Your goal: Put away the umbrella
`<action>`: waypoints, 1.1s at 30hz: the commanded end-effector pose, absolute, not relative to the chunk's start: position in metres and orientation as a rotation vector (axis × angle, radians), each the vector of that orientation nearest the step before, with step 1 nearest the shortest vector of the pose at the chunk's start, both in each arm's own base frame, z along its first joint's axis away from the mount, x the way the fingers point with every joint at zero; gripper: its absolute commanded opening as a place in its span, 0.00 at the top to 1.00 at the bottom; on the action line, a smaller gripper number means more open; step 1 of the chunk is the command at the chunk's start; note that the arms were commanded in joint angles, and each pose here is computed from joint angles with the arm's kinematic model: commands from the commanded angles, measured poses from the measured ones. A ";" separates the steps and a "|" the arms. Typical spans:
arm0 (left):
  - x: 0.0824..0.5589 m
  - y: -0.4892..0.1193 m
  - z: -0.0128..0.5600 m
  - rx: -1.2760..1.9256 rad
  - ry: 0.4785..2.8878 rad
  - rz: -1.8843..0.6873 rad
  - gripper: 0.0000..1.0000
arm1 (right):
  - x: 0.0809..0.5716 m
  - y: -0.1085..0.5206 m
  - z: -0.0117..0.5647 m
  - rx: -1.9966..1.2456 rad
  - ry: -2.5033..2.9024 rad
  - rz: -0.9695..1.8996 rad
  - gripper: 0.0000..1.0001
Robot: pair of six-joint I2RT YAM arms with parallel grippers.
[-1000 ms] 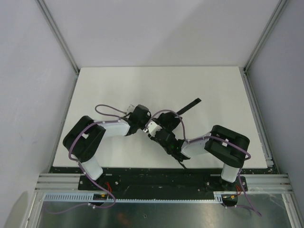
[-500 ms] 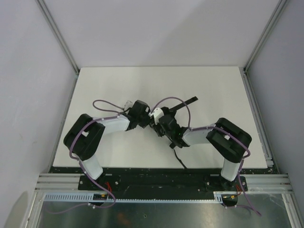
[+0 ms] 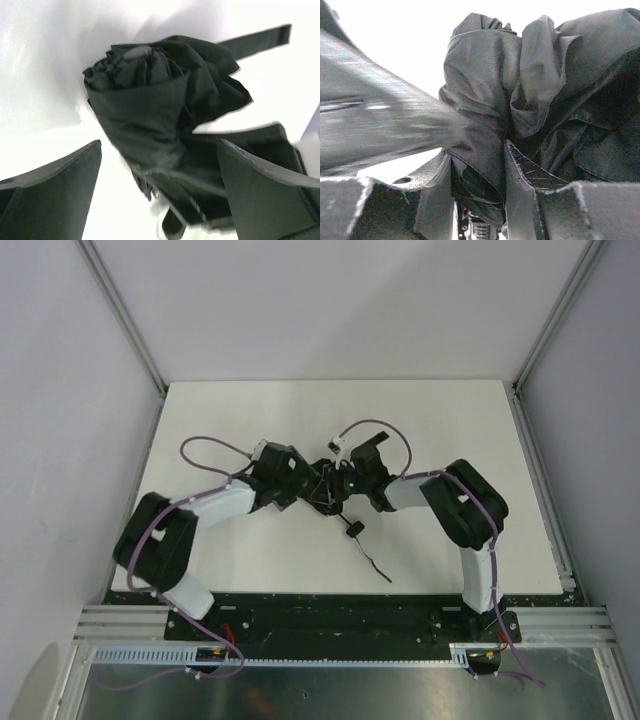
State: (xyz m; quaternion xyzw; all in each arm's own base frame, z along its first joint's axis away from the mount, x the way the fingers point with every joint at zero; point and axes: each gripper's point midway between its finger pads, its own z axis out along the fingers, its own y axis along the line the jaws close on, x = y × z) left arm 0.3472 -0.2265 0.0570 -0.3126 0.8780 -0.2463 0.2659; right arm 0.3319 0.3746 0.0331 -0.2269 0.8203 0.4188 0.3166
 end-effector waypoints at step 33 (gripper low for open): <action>0.331 -0.220 -0.012 -1.082 2.442 -0.697 0.22 | 0.285 0.360 -0.005 0.091 2.608 1.724 1.00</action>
